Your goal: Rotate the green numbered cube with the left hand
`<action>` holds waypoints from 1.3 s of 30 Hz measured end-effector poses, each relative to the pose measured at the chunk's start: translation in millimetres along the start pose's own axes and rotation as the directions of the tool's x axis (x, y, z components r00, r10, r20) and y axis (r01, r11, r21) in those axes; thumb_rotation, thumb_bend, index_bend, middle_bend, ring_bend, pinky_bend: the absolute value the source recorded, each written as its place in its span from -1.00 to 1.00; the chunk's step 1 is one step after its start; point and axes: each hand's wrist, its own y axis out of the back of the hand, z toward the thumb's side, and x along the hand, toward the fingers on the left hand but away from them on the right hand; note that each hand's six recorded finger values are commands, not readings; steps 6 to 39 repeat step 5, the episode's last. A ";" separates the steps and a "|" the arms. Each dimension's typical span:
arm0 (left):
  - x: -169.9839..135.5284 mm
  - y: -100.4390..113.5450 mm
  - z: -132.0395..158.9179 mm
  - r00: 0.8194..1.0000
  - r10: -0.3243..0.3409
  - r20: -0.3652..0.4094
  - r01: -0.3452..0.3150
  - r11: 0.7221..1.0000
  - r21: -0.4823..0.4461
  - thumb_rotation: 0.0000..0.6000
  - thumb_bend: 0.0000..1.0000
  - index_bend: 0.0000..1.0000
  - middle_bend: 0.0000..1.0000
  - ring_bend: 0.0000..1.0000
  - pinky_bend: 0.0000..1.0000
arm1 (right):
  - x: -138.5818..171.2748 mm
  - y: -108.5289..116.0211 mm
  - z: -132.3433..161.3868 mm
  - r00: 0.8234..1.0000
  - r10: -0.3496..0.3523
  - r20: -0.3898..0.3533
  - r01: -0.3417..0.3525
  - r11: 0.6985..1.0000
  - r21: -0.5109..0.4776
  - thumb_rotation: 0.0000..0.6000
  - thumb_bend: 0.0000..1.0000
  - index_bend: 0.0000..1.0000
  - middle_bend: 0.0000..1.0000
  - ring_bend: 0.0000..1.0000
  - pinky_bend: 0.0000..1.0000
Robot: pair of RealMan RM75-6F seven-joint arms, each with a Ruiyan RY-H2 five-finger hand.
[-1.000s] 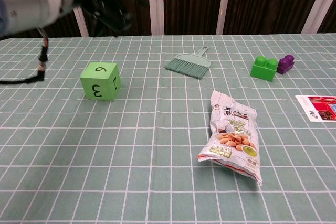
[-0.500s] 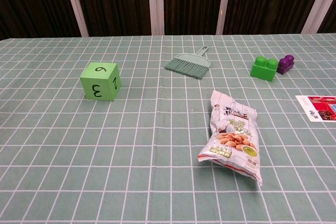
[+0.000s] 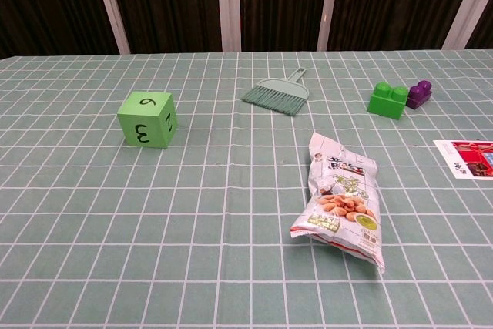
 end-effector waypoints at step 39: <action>-5.0 4.0 -5.9 1.000 0.019 -0.013 -0.020 1.000 -0.006 1.00 -0.24 -0.70 -0.73 -0.96 -0.67 | 0.3 -0.6 -2.2 1.000 0.021 0.007 -0.021 1.000 0.003 1.00 -0.65 -0.81 -0.98 -1.00 -1.00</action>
